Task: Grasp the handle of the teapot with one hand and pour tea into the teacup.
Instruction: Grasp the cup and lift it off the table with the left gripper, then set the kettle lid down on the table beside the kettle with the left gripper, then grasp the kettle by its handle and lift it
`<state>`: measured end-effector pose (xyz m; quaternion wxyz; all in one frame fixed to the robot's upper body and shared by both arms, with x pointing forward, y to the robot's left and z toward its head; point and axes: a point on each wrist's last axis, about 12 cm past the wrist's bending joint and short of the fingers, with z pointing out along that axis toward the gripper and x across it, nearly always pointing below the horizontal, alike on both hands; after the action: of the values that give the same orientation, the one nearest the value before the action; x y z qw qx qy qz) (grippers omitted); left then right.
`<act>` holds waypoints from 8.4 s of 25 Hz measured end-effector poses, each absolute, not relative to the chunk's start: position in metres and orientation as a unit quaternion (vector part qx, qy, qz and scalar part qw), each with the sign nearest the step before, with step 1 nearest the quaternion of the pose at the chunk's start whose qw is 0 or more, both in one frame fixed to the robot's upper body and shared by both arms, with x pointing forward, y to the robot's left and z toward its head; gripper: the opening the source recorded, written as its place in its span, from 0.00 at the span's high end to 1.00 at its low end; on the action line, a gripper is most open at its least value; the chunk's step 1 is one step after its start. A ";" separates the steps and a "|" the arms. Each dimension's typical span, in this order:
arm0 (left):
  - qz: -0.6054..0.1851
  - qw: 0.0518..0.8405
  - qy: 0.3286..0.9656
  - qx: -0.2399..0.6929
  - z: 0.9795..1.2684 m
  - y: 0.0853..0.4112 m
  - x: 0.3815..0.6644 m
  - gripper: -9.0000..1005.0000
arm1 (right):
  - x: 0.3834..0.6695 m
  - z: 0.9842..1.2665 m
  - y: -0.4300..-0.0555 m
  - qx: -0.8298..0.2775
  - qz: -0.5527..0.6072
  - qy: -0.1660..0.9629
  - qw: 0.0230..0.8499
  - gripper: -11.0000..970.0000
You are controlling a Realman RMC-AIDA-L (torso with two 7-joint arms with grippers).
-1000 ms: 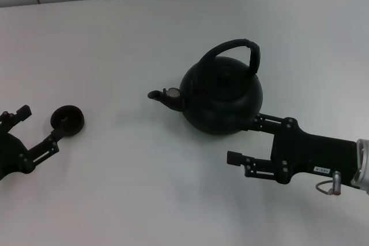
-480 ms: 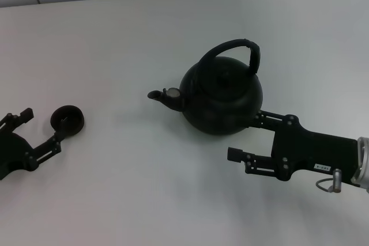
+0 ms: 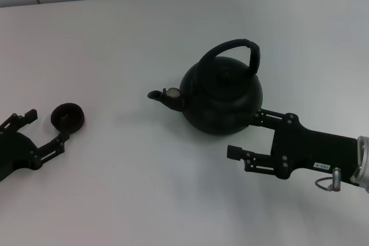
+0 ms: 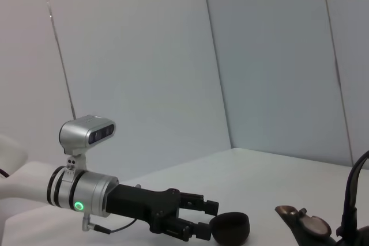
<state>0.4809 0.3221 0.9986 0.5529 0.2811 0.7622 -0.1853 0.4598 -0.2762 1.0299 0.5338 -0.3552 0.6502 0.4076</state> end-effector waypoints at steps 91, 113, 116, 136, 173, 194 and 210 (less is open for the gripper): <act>-0.278 0.553 0.712 0.330 1.010 0.279 0.492 0.39 | 0.460 1.031 -0.277 -0.350 0.406 0.649 0.540 0.25; -0.257 0.519 0.739 0.344 0.997 0.268 0.498 0.39 | 0.461 1.031 -0.276 -0.350 0.407 0.648 0.540 0.25; -0.257 0.519 0.739 0.345 0.997 0.268 0.498 0.39 | 0.462 1.032 -0.276 -0.351 0.407 0.648 0.540 0.25; -0.260 0.501 0.743 0.359 0.998 0.265 0.503 0.34 | 0.467 1.032 -0.276 -0.354 0.402 0.649 0.540 0.25; -0.334 0.593 0.650 0.338 1.046 0.310 0.475 0.30 | 0.467 1.032 -0.305 -0.262 0.324 0.671 0.613 0.25; -0.338 0.612 0.638 0.322 1.056 0.327 0.462 0.30 | 0.505 1.026 -0.300 -0.186 0.271 0.710 0.623 0.25; -0.328 0.612 0.643 0.321 1.054 0.329 0.461 0.30 | 0.527 1.028 -0.285 -0.195 0.267 0.720 0.610 0.25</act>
<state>0.4608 0.3286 1.0539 0.6124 0.3214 0.6433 -0.3282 0.5272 -0.2849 1.0278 0.6101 -0.1953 0.7198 0.2674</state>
